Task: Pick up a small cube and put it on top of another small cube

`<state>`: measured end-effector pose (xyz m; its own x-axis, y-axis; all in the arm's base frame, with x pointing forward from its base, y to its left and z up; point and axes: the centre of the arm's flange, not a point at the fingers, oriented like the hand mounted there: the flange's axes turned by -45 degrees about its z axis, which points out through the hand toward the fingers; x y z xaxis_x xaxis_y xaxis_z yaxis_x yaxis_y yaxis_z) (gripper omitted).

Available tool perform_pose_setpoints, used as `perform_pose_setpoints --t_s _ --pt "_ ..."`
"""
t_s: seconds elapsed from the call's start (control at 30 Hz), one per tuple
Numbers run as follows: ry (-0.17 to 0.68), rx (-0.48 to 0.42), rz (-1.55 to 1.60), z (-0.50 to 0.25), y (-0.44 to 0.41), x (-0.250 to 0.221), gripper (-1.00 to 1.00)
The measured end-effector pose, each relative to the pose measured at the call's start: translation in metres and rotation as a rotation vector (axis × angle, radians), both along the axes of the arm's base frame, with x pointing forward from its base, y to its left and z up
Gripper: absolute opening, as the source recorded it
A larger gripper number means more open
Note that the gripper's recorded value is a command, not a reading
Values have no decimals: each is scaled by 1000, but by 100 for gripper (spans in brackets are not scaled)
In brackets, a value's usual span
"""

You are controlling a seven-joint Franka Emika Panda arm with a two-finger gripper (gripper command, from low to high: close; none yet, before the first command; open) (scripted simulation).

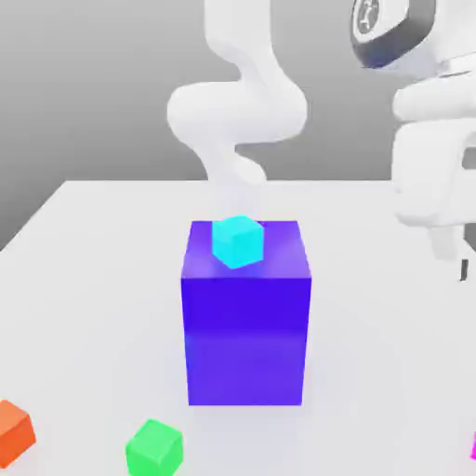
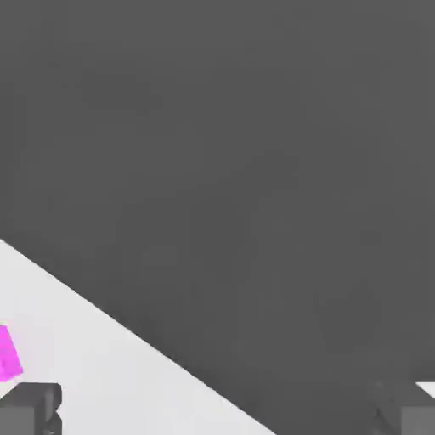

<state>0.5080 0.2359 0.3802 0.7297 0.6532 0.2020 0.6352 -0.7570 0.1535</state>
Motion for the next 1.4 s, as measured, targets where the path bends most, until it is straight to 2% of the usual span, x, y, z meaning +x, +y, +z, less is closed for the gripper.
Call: perform_pose_setpoints --t_s 0.17,0.33,0.47,0.5,0.7,0.87,1.1,1.3,1.4 --pt "113 -35 139 -86 44 -10 0" --pt "227 -55 291 -171 88 -41 0" --pt "249 -57 319 -234 97 -48 0" --pt "250 -57 320 -246 97 -49 -100" --pt "251 -57 321 -252 97 -49 -100" --pt "252 -57 310 -196 93 -47 -100" --pt "260 -25 -171 -170 -79 1 -100" --pt "256 45 -606 -153 -230 -8 -100" --pt "250 88 -831 -174 -305 -20 -100"
